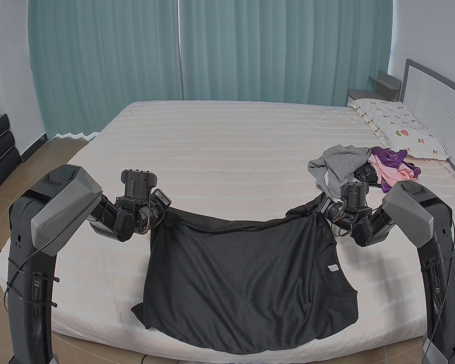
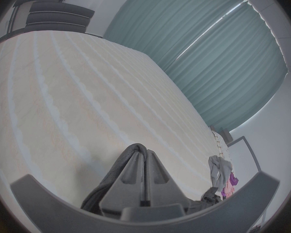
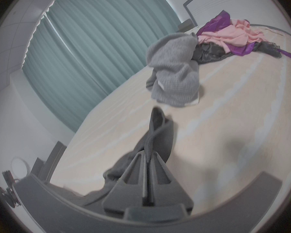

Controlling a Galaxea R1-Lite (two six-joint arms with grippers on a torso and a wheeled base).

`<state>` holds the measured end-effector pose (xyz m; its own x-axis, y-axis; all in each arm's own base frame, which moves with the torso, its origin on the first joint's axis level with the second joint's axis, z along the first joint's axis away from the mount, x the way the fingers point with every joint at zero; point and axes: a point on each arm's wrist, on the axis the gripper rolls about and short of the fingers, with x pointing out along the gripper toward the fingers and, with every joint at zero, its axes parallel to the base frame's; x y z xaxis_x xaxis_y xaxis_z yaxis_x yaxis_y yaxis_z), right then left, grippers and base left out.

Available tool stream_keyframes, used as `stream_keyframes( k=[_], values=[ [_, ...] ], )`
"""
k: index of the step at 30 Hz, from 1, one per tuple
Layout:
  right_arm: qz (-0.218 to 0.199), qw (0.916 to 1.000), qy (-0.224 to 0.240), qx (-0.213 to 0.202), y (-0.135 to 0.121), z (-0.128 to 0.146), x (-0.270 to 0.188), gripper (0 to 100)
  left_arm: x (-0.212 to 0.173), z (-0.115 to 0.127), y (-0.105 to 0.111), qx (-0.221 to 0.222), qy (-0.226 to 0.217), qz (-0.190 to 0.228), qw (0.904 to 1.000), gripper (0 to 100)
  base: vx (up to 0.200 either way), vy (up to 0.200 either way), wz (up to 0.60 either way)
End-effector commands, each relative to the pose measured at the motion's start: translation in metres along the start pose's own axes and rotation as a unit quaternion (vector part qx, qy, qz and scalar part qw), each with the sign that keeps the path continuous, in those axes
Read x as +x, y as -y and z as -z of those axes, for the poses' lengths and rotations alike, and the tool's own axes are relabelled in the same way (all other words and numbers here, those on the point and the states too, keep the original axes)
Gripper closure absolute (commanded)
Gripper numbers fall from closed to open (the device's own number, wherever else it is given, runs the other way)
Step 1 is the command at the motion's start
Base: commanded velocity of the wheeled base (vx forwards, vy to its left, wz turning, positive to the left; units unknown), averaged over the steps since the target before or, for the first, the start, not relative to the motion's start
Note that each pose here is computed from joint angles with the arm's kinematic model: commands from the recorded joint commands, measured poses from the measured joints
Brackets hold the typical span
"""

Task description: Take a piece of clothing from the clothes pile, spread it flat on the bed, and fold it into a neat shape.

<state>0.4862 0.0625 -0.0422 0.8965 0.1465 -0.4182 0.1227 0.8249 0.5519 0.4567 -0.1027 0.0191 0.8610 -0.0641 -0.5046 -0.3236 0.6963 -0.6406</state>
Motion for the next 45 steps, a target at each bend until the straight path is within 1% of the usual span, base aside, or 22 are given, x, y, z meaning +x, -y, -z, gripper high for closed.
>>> stream_keyframes(
  k=[1,4,7,13,19,20,21,22,25,26,29,30,32,36,38,40,41,43,45],
  values=[
    [0.010,0.9986,0.047,0.022,0.004,-0.021,0.005,100,0.011,-0.013,-0.005,-0.014,0.018,0.000,0.9997,100,0.000,0.000,0.00],
    [0.018,0.9965,0.071,0.039,0.009,-0.032,0.007,100,0.019,-0.019,-0.007,-0.031,0.029,0.006,0.9991,100,0.000,0.000,0.00],
    [0.017,0.9954,0.080,0.050,0.010,-0.037,0.007,100,0.027,-0.027,-0.006,-0.047,0.039,0.014,0.9980,100,0.000,0.000,0.00],
    [0.010,0.9947,0.088,0.051,0.008,-0.039,0.007,100,0.043,-0.023,-0.012,-0.049,0.042,0.013,0.9978,100,0.000,0.000,0.00],
    [0.016,0.9959,0.076,0.047,0.010,-0.030,0.008,100,0.053,-0.023,-0.015,-0.051,0.046,0.016,0.9975,100,0.000,0.000,0.00],
    [0.017,0.9961,0.073,0.047,0.011,-0.028,0.008,0,0.054,-0.023,-0.016,-0.050,0.042,0.017,0.9977,100,0.000,0.000,0.00],
    [0.018,0.9962,0.071,0.047,0.012,-0.026,0.009,0,0.054,-0.021,-0.016,-0.050,0.040,0.016,0.9978,100,0.000,0.000,0.00],
    [0.019,0.9965,0.067,0.046,0.013,-0.024,0.009,0,0.054,-0.021,-0.017,-0.049,0.037,0.014,0.9980,0,0.000,0.000,0.00],
    [0.019,0.9971,0.058,0.046,0.012,-0.022,0.007,0,0.053,-0.020,-0.018,-0.048,0.029,0.005,0.9984,0,0.000,0.000,0.00],
    [0.019,0.9976,0.047,0.046,0.011,-0.022,-0.003,0,0.053,-0.018,-0.020,-0.048,0.020,-0.004,0.9987,0,0.000,0.000,0.00],
    [0.002,0.9984,0.023,0.052,0.008,-0.027,-0.023,0,0.049,-0.020,-0.023,-0.051,0.017,-0.013,0.9985,0,0.000,0.000,0.00],
    [-0.003,0.9984,0.022,0.053,0.007,-0.030,-0.028,0,0.047,-0.022,-0.023,-0.053,0.018,-0.015,0.9983,0,0.000,0.000,0.00],
    [-0.011,0.9982,0.021,0.055,0.005,-0.036,-0.045,0,0.034,-0.028,-0.023,-0.058,0.016,-0.019,0.9980,0,0.000,0.000,0.00],
    [-0.013,0.9980,0.010,0.060,0.004,-0.036,-0.076,0,0.009,-0.031,-0.024,-0.057,0.002,-0.028,0.9980,0,0.000,0.000,0.00],
    [-0.022,0.9973,0.000,0.070,0.002,-0.033,-0.099,0,-0.010,-0.033,-0.025,-0.058,-0.005,-0.034,0.9977,0,0.000,0.000,0.00],
    [-0.037,0.9962,-0.014,0.078,0.001,-0.030,-0.120,0,-0.029,-0.030,-0.029,-0.058,-0.024,-0.038,0.9973,0,0.000,0.000,0.00],
    [-0.037,0.9962,-0.014,0.078,0.001,-0.030,-0.120,0,-0.029,-0.030,-0.029,-0.058,-0.024,-0.038,0.9973,0,0.000,0.000,0.00],
    [-0.031,0.9958,-0.037,0.077,0.001,-0.019,-0.149,0,-0.059,-0.021,-0.036,-0.056,-0.057,-0.041,0.9960,0,0.000,0.000,0.00],
    [-0.023,0.9952,-0.053,0.079,0.002,-0.011,-0.164,0,-0.078,-0.017,-0.040,-0.057,-0.066,-0.040,0.9954,0,0.000,0.000,0.00]
  ],
)
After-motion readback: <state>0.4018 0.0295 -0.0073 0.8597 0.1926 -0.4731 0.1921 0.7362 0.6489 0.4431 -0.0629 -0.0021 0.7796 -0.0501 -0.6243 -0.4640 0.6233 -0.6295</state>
